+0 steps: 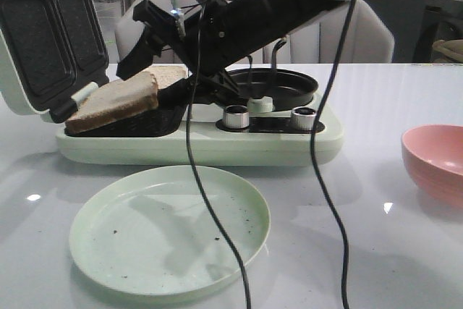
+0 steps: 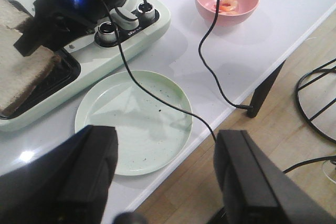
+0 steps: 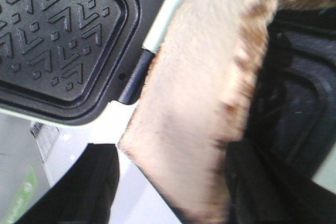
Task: Make breakfast with bread and shrimp
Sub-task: 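Carry the bread with the right gripper onto the sandwich plate, then release the bread and raise the right gripper away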
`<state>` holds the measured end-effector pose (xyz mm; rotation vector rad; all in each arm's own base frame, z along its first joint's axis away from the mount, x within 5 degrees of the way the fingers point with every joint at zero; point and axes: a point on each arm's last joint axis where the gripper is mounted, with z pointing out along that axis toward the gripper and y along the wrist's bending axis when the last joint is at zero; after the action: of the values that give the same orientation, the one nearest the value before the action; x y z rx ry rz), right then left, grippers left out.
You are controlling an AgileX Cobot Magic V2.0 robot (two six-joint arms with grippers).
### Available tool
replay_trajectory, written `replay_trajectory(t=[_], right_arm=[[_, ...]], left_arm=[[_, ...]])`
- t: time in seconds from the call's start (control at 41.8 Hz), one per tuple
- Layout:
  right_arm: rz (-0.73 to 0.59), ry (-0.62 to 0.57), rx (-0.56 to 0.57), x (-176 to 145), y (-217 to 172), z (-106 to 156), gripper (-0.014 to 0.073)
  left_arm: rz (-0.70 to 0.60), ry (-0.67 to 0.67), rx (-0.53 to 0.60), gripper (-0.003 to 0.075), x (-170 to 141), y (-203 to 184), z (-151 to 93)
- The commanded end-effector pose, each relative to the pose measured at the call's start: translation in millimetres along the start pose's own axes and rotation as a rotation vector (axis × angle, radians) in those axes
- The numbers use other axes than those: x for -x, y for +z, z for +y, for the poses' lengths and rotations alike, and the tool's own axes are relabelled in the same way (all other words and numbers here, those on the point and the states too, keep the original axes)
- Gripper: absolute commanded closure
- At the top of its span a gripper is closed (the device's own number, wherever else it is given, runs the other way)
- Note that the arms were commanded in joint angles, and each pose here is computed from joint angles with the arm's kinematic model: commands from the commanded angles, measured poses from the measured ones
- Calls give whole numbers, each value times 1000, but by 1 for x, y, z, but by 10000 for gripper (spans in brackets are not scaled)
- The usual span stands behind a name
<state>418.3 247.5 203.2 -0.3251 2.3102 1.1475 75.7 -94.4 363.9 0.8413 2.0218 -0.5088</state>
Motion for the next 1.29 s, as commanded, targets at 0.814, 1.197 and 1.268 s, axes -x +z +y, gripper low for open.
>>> replay_trajectory(t=[0.814,1.197,1.268], right_arm=[[16,-439,-633,-33,-255,99,55],[12,-440,-636,-131,-294,86,55],[3,-443,-635,-147,-300,84,55]], left_arm=[[-115,38,11,267,14,-6,1],[-164,42,-1,266,19,-7,0],[-179,42,-5,267,20,-7,-1]])
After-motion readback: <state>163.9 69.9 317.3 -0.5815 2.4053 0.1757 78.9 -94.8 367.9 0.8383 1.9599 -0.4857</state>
